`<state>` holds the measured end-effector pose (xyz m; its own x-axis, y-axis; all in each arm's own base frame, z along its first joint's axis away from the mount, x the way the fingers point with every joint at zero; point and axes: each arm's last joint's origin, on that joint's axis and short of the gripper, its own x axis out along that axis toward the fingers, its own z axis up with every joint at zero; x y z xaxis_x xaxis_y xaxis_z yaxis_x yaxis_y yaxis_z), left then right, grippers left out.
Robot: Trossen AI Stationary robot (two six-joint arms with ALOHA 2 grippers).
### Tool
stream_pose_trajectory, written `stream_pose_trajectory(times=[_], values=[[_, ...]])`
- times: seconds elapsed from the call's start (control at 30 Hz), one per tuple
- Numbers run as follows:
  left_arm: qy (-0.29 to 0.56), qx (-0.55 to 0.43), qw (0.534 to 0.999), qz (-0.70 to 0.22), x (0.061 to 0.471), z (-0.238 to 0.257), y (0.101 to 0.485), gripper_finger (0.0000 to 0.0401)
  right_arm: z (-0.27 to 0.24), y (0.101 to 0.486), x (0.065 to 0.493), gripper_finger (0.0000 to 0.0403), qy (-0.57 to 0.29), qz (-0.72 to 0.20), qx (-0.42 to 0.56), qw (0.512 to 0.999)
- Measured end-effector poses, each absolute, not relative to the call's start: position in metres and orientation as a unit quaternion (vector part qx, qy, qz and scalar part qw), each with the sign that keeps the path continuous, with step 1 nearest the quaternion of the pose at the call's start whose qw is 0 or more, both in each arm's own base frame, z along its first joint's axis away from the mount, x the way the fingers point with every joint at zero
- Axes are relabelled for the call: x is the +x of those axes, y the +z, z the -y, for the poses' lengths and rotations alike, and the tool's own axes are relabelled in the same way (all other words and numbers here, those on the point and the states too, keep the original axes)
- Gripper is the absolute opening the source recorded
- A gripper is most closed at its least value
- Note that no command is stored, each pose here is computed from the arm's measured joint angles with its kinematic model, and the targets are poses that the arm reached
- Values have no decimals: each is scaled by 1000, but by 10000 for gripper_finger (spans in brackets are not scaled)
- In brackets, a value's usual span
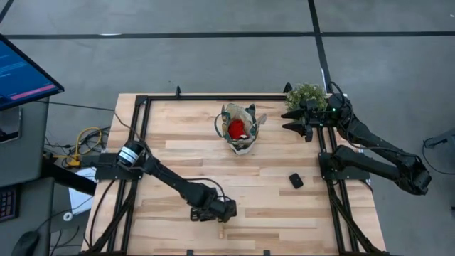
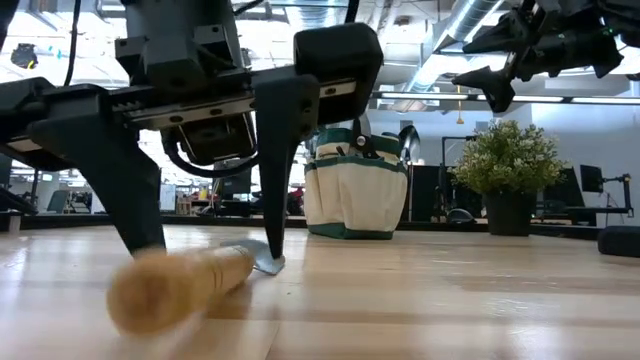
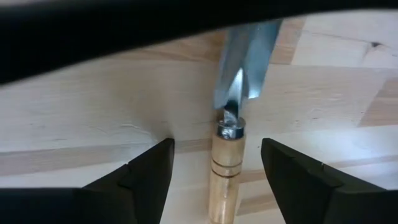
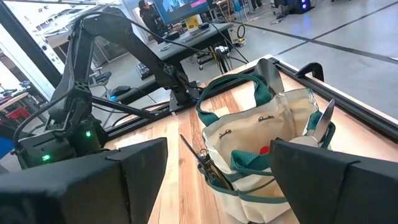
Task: Pick & Place Garden tools in Gardening bag
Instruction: Put the brown trowel into the green gardening bag
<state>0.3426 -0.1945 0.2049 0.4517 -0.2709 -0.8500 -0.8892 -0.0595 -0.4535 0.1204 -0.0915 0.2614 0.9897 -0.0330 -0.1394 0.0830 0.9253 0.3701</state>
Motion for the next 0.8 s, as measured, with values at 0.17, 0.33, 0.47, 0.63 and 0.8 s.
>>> stream_pose_trajectory(times=[0.17,0.33,0.47,0.63,0.8], values=[[296,-661,503,-471,347,193,190,223,92,261,120,265,-30,-66,192,979],[305,-667,482,-479,352,191,181,188,92,261,120,265,-30,-66,192,979],[310,-658,479,-491,349,184,185,155,92,261,120,265,-30,-66,192,979],[334,-626,503,-493,337,167,204,109,92,261,120,265,-30,-66,191,979],[369,-590,530,-485,328,156,209,78,92,261,120,265,-30,-66,190,979]])
